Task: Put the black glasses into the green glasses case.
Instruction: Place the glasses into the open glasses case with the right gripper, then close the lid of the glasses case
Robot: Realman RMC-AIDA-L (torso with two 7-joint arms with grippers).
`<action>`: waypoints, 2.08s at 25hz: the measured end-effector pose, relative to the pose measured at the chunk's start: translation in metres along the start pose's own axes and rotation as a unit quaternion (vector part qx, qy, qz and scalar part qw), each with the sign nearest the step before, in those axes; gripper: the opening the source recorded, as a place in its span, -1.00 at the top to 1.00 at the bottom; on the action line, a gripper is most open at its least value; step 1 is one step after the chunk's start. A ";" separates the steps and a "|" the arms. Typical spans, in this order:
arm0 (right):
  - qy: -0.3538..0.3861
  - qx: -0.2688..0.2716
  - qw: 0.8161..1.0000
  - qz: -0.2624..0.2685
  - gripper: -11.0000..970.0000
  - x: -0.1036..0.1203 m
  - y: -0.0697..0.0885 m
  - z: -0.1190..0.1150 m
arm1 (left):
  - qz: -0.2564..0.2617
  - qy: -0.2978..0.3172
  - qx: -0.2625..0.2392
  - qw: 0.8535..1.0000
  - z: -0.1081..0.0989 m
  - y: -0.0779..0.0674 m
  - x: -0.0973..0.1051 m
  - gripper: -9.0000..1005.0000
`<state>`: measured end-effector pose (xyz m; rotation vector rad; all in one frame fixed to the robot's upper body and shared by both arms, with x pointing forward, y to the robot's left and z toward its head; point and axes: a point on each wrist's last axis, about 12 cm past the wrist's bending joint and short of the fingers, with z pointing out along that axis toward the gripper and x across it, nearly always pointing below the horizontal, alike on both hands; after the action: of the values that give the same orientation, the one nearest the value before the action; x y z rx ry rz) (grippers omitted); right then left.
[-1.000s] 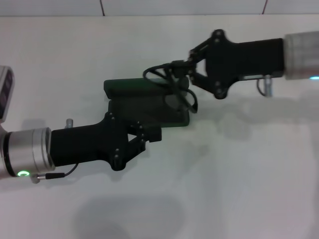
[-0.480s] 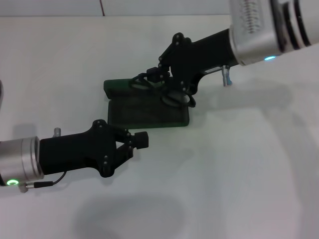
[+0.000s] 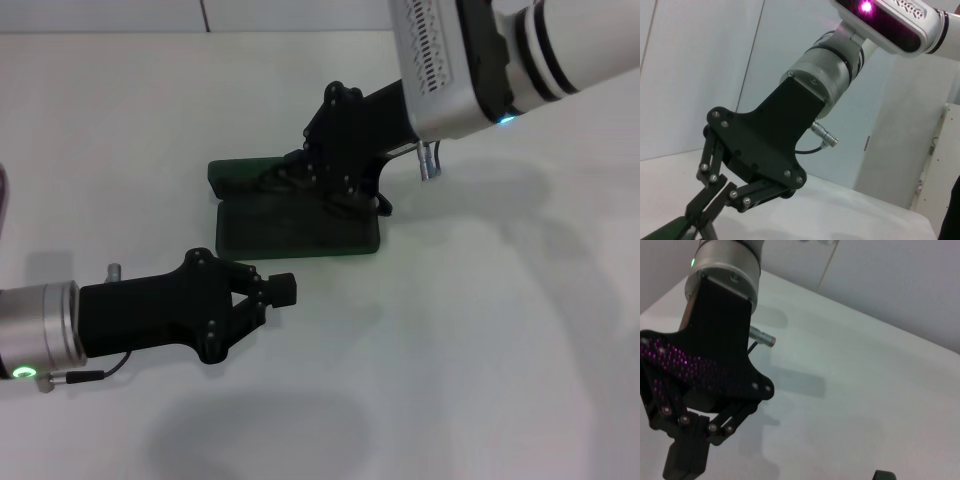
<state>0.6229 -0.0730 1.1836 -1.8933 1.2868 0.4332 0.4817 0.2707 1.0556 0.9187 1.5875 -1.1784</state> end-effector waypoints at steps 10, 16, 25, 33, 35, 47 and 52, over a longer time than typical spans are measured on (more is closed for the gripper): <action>0.013 0.009 1.000 -0.014 0.94 -0.002 -0.001 0.007 | 0.000 0.001 -0.003 1.000 0.002 0.001 0.001 0.89; 0.015 0.009 1.000 -0.002 0.94 -0.001 -0.002 0.007 | 0.001 0.001 -0.003 1.000 0.002 0.001 0.000 0.89; 0.025 0.024 0.999 -0.002 0.94 0.002 0.000 0.013 | 0.001 0.002 -0.002 1.000 0.001 0.001 0.000 0.88; 0.025 0.028 0.999 0.006 0.94 0.000 -0.003 0.014 | 0.001 0.002 -0.001 1.000 0.002 0.000 0.001 0.88; 0.025 0.030 0.999 0.007 0.93 0.000 -0.003 0.014 | 0.000 0.002 -0.001 1.000 0.002 0.000 0.001 0.88; 0.020 0.040 0.999 0.022 0.73 0.001 -0.003 0.012 | -0.002 0.001 -0.004 1.000 0.001 -0.001 0.002 0.87; -0.027 0.061 0.995 0.075 0.65 0.010 0.000 -0.012 | -0.002 0.004 -0.012 1.000 0.000 0.001 0.003 0.87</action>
<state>0.6257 -0.0879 1.1847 -1.6800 1.3920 0.4699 0.4819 0.2712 1.0527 0.9058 1.6071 -1.1583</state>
